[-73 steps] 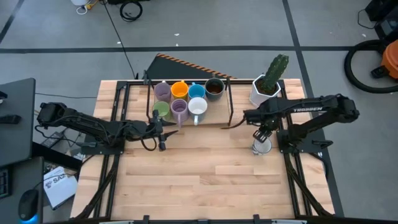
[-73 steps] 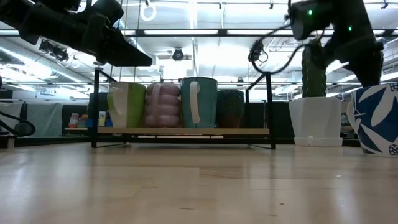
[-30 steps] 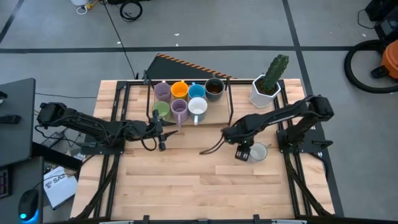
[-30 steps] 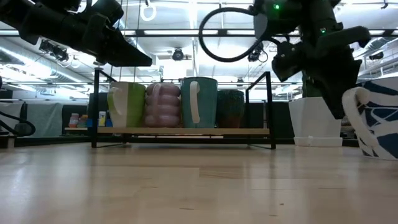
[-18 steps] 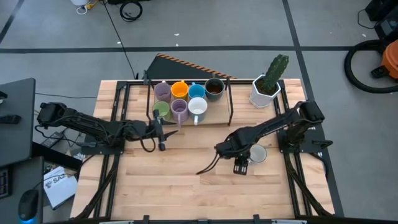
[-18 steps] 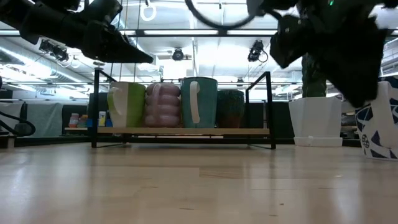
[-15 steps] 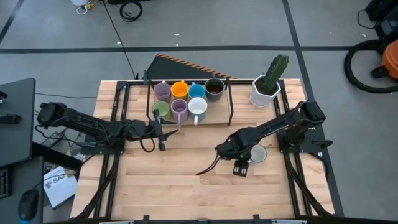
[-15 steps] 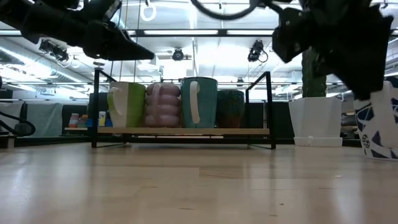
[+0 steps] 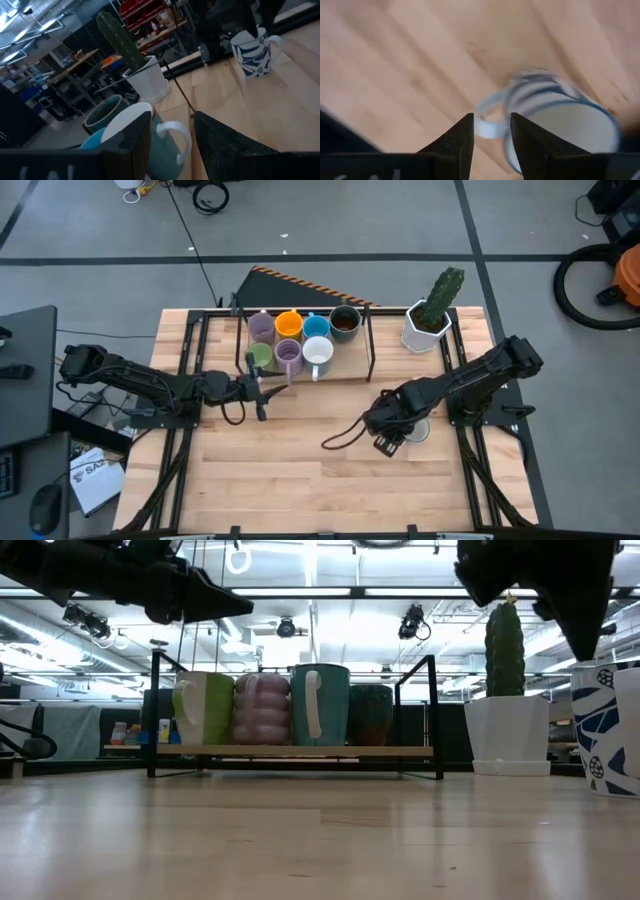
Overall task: Place coffee mugs
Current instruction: Put the blue white mug on the shelf
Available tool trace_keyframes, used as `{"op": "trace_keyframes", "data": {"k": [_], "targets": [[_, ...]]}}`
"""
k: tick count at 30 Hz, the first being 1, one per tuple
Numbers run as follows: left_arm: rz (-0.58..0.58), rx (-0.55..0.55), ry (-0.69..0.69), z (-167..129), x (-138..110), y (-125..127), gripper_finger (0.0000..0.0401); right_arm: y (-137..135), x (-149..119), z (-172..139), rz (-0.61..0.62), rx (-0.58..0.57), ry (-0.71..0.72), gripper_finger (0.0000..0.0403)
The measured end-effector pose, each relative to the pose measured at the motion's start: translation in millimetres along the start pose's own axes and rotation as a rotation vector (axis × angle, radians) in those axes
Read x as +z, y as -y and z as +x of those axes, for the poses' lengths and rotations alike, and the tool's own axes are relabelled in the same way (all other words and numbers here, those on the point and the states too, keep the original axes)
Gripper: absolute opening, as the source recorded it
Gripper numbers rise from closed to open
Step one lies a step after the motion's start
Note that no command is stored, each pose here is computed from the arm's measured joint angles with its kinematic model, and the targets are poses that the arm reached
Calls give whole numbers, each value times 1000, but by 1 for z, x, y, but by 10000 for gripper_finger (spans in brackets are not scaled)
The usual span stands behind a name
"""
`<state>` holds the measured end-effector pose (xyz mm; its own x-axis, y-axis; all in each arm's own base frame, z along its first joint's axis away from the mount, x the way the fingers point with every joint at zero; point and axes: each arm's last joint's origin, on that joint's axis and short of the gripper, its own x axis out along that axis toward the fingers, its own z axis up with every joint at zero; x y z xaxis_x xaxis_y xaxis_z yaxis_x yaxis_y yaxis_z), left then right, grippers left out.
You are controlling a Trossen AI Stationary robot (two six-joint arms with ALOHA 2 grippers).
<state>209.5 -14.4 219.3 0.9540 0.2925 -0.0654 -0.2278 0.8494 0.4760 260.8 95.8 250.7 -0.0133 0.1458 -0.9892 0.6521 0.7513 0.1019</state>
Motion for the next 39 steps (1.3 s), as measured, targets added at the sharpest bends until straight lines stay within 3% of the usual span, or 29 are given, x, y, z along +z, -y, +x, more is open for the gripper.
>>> {"op": "trace_keyframes", "data": {"k": [8, 22, 29, 33, 39], "targets": [[4, 8, 16, 0, 2, -1, 155, 5, -2, 7, 105, -96, -66, 134], [2, 7, 15, 0, 2, -1, 155, -4, 16, 41, 2, -201, -102, 128], [1, 6, 12, 0, 1, -1, 155, -5, 18, 43, -77, -213, -94, 77], [2, 6, 11, 0, 1, -1, 155, -5, 18, 43, -213, -209, -90, 33], [-23, 3, 7, 0, 1, 0, 155, -3, 23, 33, -361, -231, -31, 28]]}}
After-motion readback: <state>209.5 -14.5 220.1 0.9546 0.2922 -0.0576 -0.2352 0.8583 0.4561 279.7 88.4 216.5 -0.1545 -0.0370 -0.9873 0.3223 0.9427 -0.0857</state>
